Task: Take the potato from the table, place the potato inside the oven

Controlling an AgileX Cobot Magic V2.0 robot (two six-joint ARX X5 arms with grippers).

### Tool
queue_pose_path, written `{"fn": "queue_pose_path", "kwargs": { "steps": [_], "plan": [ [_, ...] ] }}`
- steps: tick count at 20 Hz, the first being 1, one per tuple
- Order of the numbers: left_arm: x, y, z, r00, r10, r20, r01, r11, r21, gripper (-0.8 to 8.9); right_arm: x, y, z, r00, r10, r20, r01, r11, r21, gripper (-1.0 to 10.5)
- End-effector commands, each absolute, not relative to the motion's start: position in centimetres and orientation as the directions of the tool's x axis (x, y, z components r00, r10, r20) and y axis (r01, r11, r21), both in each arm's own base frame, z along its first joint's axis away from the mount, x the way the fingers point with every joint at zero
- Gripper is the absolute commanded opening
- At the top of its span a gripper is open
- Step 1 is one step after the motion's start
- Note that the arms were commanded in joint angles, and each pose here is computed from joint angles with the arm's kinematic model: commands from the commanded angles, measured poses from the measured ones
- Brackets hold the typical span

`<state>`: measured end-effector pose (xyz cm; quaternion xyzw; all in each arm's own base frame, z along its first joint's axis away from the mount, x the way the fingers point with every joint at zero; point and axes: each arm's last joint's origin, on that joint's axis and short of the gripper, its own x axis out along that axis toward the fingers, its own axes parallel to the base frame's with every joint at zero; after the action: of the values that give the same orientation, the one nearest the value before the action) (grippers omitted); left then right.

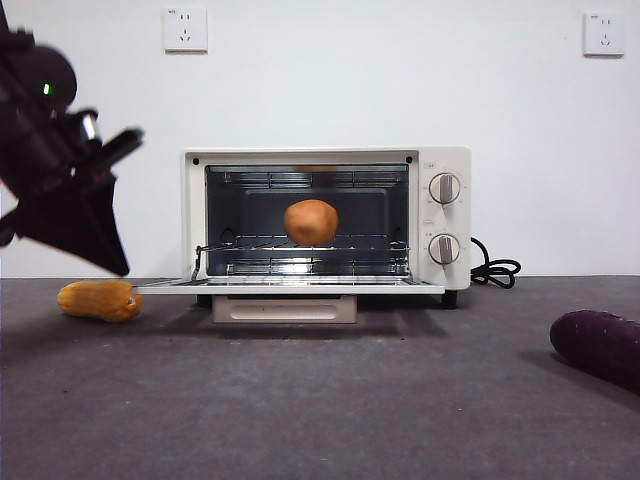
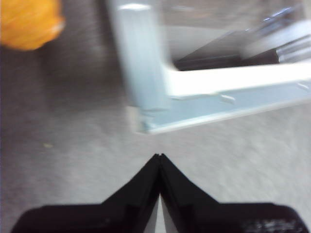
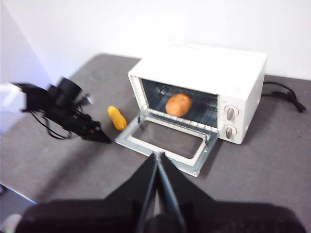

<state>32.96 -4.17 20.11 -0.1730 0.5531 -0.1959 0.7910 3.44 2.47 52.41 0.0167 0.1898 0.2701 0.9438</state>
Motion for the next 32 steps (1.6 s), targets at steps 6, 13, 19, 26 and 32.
{"fn": "queue_pose_path", "kwargs": {
  "steps": [6,13,19,26,32],
  "plan": [
    [34.4,-2.4,16.5,0.279,-0.524,-0.805,-0.02,0.835,-0.55,-0.06,1.7,1.0,52.1,0.786,0.525,-0.326,-0.487,0.851,0.196,-0.1],
    [36.0,-3.1,15.1,0.306,-0.647,-0.699,-0.073,0.716,-0.695,-0.07,1.7,1.1,52.1,0.786,0.524,-0.328,-0.486,0.852,0.196,-0.1],
    [36.0,-3.2,15.3,0.285,-0.72,-0.632,-0.063,0.644,-0.762,-0.07,1.7,1.0,52.1,0.788,0.521,-0.329,-0.484,0.853,0.195,-0.1],
    [35.8,-3.2,16.9,0.304,-0.743,-0.597,-0.018,0.622,-0.783,-0.07,1.7,1.1,52.1,0.787,0.522,-0.328,-0.484,0.853,0.195,0.0],
    [35.7,-2.9,19.3,0.379,-0.74,-0.555,0.038,0.612,-0.79,-0.06,1.7,1.1,52.1,0.787,0.522,-0.328,-0.484,0.853,0.195,0.0]
  ]
}}
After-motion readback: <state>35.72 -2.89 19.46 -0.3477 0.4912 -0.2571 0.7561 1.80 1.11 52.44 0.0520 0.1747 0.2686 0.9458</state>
